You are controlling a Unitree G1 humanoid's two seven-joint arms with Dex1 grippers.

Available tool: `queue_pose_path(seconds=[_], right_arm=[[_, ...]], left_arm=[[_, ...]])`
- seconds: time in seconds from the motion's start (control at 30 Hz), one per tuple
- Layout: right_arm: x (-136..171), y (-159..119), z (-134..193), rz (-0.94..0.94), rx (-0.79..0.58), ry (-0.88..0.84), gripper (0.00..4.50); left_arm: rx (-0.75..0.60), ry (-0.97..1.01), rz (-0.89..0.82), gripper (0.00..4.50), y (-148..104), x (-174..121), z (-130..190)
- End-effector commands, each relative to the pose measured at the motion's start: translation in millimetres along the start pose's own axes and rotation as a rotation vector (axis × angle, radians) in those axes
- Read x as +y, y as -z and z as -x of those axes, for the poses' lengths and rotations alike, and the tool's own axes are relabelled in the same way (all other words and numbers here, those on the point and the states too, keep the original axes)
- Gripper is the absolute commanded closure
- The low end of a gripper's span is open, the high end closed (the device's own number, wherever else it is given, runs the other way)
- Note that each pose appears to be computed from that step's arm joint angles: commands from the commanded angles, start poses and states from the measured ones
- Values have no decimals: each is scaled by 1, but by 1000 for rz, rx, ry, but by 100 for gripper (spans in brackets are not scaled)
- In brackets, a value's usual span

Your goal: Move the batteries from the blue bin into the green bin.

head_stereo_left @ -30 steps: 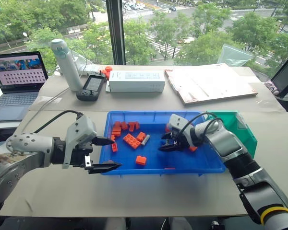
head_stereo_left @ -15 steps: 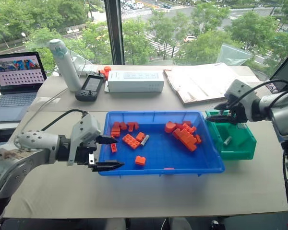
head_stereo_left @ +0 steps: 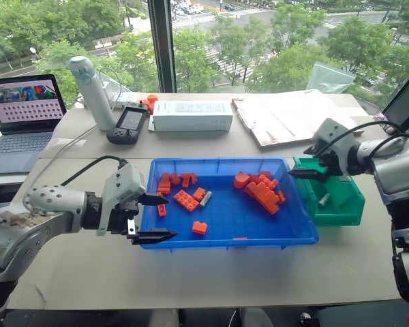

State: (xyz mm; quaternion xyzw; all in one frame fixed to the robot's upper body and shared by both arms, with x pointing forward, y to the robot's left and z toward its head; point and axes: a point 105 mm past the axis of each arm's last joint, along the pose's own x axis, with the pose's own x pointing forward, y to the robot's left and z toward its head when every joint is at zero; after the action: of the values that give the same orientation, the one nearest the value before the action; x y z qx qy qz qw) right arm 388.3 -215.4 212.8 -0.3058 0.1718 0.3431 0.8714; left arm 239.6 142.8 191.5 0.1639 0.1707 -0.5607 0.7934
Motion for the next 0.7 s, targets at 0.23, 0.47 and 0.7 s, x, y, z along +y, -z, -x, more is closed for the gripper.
queue_pose_path(seconds=[0.23,0.47,0.7], right_arm=[[102,-65,-44,12,-221,-365,9],[135,-59,-80,-56,-196,-393,9],[152,-52,-106,-138,-177,-342,9]], left_arm=[[4,-39,-29,0,-6,0,10],[16,-57,-23,0,-4,-3,15],[31,-94,-15,0,0,-4,19]])
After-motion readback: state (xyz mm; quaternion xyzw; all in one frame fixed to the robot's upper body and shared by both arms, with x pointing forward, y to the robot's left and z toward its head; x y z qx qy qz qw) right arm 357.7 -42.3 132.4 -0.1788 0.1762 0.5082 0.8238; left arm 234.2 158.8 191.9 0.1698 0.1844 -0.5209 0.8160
